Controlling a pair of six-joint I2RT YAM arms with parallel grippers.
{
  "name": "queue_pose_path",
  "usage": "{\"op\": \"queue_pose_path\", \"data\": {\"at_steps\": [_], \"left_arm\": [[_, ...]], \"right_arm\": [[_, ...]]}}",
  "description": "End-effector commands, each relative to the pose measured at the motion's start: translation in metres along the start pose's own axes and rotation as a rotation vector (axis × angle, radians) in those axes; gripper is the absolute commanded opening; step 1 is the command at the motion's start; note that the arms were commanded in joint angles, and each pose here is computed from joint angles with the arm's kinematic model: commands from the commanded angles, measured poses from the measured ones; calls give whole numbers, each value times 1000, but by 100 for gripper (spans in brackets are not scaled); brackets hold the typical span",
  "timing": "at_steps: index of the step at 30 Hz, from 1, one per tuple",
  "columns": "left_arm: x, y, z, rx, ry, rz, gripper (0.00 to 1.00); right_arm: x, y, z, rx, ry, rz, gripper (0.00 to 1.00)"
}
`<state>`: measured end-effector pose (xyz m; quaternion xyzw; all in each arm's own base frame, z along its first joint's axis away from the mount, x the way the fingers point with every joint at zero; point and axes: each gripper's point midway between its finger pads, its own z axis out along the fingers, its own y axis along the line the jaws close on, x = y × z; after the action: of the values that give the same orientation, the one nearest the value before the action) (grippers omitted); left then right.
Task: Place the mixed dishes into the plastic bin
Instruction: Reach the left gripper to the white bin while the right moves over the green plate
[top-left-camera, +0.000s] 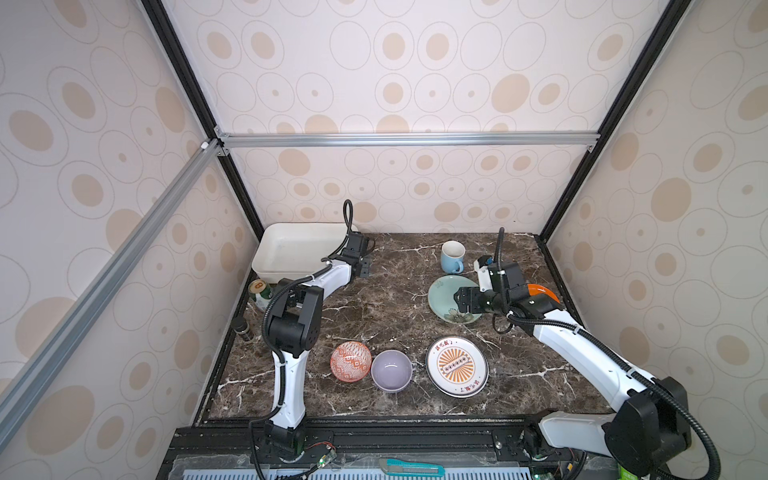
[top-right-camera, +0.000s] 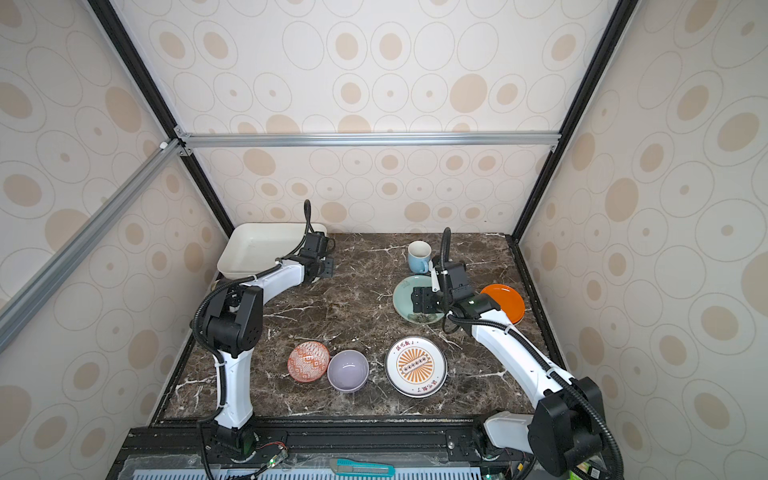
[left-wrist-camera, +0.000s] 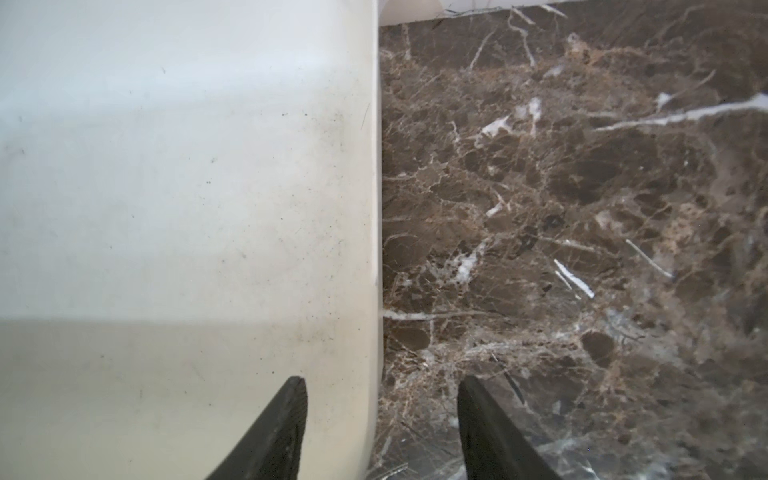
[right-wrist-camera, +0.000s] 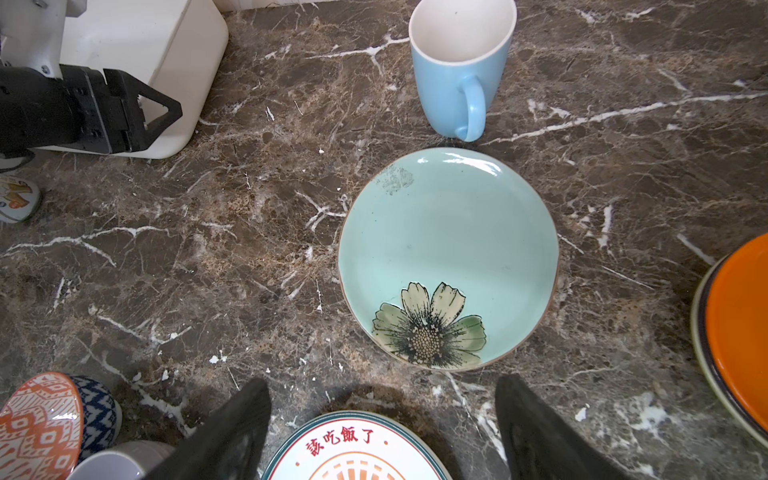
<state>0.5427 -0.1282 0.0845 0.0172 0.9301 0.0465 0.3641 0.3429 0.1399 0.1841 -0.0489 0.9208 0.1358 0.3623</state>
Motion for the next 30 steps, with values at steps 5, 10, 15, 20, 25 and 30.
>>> {"op": "queue_pose_path", "data": {"at_steps": [5,10,15,20,25,30], "left_arm": [[-3,-24,-10,-8,42,61,22],[-3,-44,-26,4,47,68,12],[0,-70,-40,40,47,67,10],[4,-105,-53,101,52,57,9],[9,-139,-64,192,57,19,8],[10,-171,-81,250,49,-3,9]], "right_arm": [[7,2,-1,-12,31,2,88],[11,0,-8,-3,32,3,88],[17,0,-19,-14,30,12,88],[25,-4,-32,-4,23,22,88],[37,-8,-43,-5,7,72,88],[48,-9,-53,-20,4,97,88]]}}
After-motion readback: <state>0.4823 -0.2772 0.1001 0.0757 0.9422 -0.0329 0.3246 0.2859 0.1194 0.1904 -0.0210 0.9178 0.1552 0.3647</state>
